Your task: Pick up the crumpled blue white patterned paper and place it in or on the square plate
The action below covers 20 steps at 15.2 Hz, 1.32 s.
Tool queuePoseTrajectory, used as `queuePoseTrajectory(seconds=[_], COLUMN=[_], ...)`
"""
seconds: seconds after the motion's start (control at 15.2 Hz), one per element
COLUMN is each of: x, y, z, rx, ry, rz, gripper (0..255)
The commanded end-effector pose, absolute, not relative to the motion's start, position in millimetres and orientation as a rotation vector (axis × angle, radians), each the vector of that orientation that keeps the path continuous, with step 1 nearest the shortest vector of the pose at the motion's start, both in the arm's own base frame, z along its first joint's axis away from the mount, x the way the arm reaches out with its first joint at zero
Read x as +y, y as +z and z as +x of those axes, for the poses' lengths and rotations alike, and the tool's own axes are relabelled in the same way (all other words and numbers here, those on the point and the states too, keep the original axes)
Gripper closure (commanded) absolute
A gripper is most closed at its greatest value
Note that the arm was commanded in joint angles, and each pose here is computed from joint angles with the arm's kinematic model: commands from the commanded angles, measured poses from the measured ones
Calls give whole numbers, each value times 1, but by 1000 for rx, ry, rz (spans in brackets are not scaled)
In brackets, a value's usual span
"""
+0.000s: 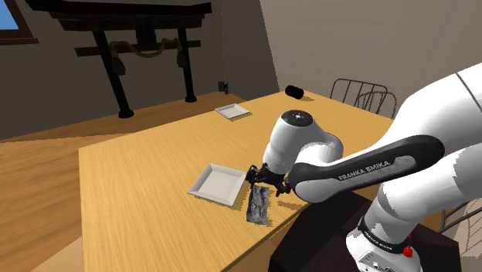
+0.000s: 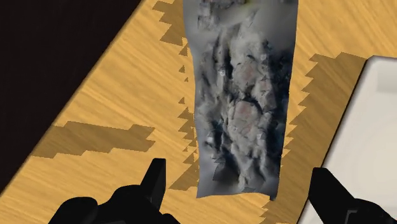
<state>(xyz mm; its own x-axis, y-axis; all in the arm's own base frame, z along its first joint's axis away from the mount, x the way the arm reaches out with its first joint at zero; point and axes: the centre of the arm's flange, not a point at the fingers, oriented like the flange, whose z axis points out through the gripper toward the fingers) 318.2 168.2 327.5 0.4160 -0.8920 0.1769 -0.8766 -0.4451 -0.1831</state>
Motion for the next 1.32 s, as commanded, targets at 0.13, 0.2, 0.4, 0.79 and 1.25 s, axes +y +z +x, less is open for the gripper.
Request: queuePoseTrajectory(seconds=[0.13,0.2,0.4,0.79,1.25], x=[169,169,167,167,167], y=[306,301,283,283,283], z=[326,327,332,332,331], rx=[1654,1654,1654,1654,1654], ry=[-393,-393,-393,-393,-393], rz=[-2563,-2563,-2563,-2563,-2563], gripper=[0,0,0,0,255])
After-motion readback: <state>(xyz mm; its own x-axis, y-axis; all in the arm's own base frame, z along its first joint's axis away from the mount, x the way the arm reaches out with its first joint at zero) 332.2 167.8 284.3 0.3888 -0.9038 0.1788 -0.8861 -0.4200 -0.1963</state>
